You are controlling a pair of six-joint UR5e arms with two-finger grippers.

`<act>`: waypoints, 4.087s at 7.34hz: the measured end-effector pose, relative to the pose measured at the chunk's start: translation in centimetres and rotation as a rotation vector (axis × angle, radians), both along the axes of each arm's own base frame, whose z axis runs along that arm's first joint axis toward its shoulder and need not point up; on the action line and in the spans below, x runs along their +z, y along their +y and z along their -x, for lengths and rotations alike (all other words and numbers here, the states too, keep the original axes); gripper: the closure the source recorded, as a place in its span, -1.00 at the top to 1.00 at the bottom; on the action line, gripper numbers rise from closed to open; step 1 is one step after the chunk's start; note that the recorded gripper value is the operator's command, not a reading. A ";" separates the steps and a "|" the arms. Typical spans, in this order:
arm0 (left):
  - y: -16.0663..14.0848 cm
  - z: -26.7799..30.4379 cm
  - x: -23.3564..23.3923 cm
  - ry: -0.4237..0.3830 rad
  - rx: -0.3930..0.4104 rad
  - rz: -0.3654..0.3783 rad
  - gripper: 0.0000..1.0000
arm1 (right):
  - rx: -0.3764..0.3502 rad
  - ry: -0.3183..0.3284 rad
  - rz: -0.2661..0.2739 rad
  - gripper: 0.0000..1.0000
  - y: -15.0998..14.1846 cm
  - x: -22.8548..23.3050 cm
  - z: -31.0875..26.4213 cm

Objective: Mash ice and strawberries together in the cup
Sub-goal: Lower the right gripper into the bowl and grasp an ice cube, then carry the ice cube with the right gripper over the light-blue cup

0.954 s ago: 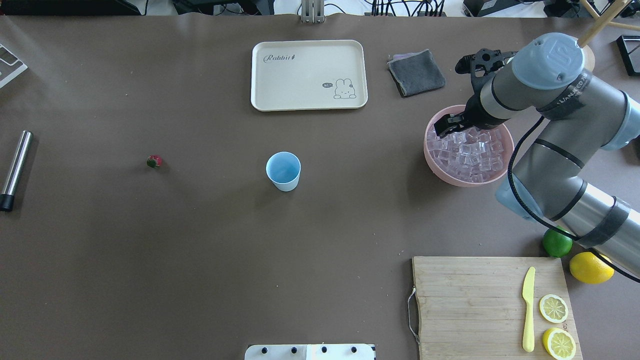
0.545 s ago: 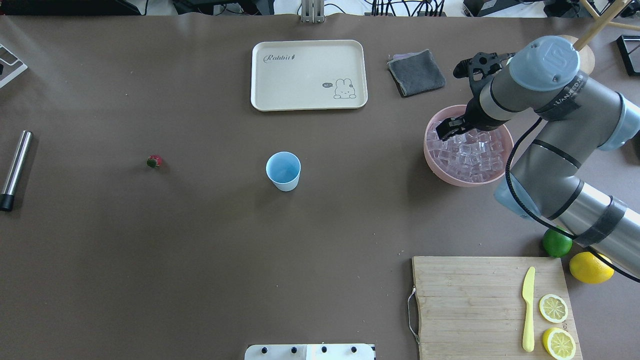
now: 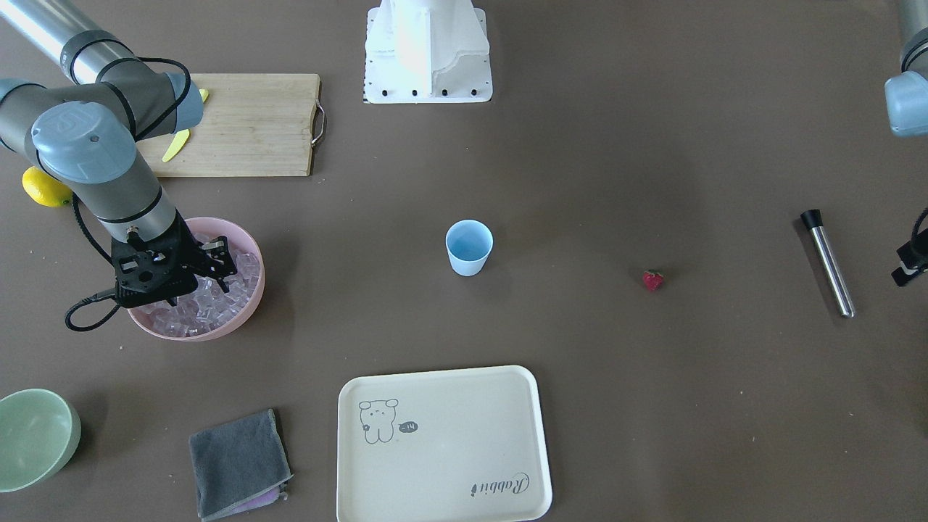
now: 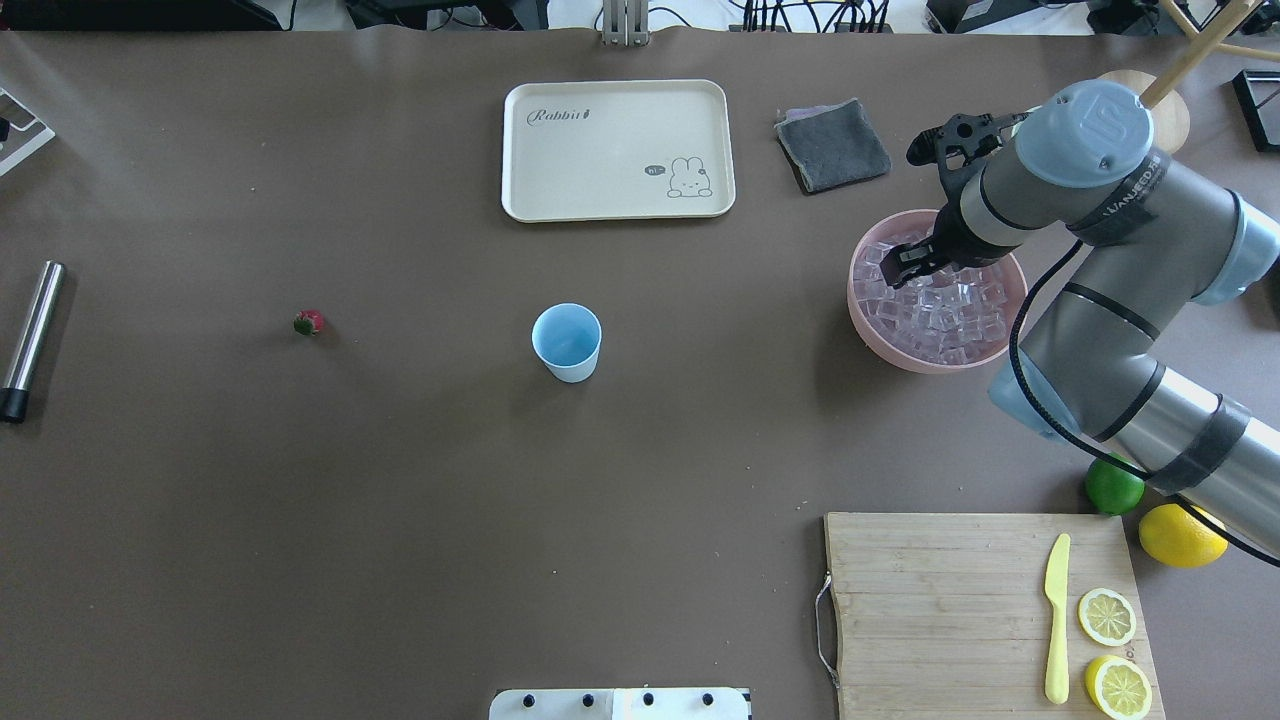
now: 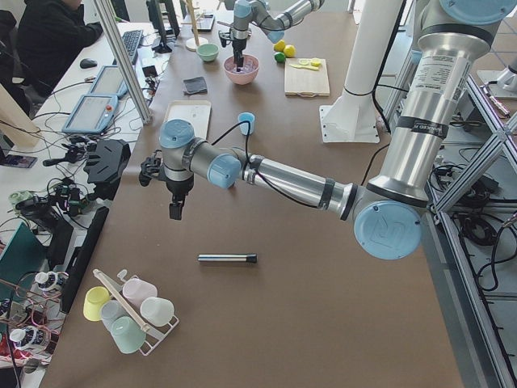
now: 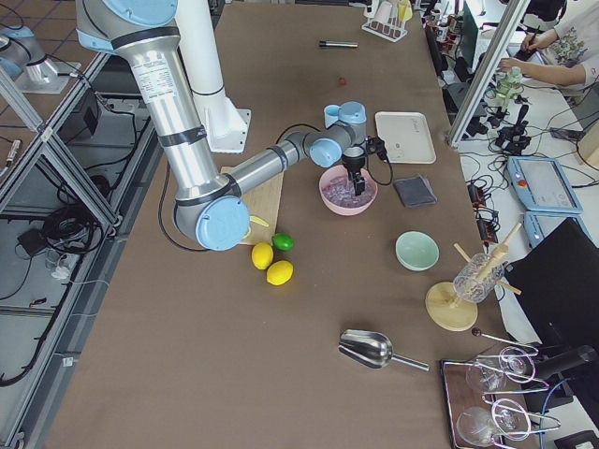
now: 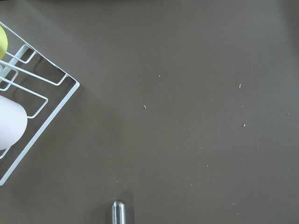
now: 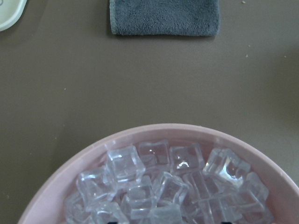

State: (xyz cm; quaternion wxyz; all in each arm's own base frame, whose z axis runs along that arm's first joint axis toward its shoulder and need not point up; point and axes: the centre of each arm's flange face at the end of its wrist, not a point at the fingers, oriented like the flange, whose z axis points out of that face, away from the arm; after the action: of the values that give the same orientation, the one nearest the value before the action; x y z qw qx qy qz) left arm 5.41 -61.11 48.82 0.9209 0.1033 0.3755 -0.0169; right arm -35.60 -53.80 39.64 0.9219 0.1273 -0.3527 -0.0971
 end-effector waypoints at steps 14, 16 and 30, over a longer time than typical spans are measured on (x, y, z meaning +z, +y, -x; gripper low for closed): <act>0.0 -0.2 -0.2 0.009 0.006 -0.004 0.96 | 0.100 -0.139 0.098 -1.00 1.1 -11.1 0.1; 0.0 -0.1 -0.3 0.010 0.006 -0.006 0.96 | 0.145 -0.192 0.150 -1.00 3.4 -19.9 6.3; 0.3 -3.4 -2.3 0.049 -0.011 -0.005 0.96 | 0.160 -0.127 0.097 0.97 7.5 -30.8 26.1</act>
State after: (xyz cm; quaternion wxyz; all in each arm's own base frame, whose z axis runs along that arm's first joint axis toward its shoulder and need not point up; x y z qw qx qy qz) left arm 8.80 -60.78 46.47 0.9112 0.1071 0.3972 -0.0234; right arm -61.70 -46.25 8.84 0.9076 0.1162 -0.4034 0.0022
